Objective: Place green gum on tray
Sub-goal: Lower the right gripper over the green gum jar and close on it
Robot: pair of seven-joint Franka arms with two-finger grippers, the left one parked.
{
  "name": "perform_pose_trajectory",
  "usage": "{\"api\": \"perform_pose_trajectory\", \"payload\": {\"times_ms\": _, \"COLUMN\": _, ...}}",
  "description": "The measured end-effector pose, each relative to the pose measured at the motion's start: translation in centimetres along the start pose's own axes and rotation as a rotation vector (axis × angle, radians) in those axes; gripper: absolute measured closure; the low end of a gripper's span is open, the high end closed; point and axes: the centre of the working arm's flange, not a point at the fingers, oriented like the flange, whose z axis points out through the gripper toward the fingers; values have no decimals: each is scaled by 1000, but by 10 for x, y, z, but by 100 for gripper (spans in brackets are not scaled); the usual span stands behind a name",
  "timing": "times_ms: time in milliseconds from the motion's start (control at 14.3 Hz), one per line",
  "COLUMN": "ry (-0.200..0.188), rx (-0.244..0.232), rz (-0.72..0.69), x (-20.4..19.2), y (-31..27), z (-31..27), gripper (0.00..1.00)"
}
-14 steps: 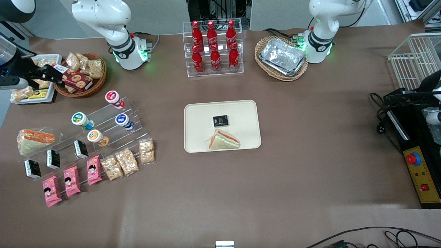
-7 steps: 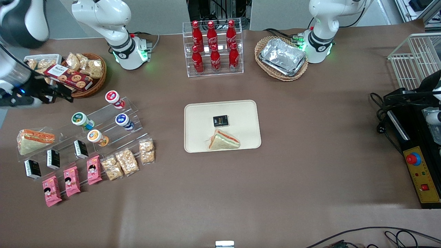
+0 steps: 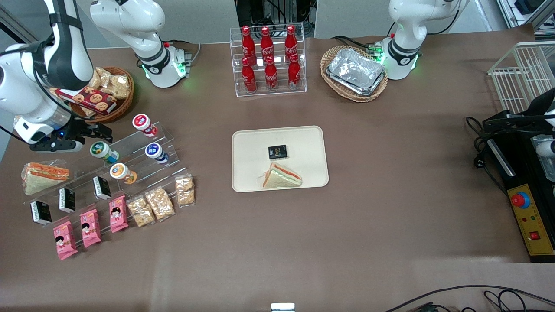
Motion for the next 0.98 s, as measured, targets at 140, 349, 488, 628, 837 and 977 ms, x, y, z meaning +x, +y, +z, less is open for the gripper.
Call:
{"api": "perform_pose_trajectory", "payload": {"times_ms": 140, "ry": -9, "rx": 1, "rz": 1, "x": 3, "y": 1, "z": 10, "gripper": 0}}
{"api": "perform_pose_trajectory", "payload": {"times_ms": 349, "ry": -17, "rx": 2, "rz": 2, "x": 6, "y": 2, "z": 20, "gripper": 0}}
{"api": "perform_pose_trajectory", "payload": {"times_ms": 488, "ry": -11, "rx": 1, "rz": 3, "x": 7, "y": 2, "z": 26, "gripper": 0}}
{"api": "perform_pose_trajectory", "payload": {"times_ms": 628, "ry": -11, "rx": 1, "rz": 3, "x": 7, "y": 2, "z": 32, "gripper": 0}}
{"api": "perform_pose_trajectory", "payload": {"times_ms": 837, "ry": -9, "rx": 0, "rz": 3, "x": 7, "y": 2, "z": 34, "gripper": 0}}
{"api": "perform_pose_trajectory", "payload": {"times_ms": 977, "ry": -7, "rx": 0, "rz": 3, "x": 7, "y": 2, "z": 35, "gripper": 0}}
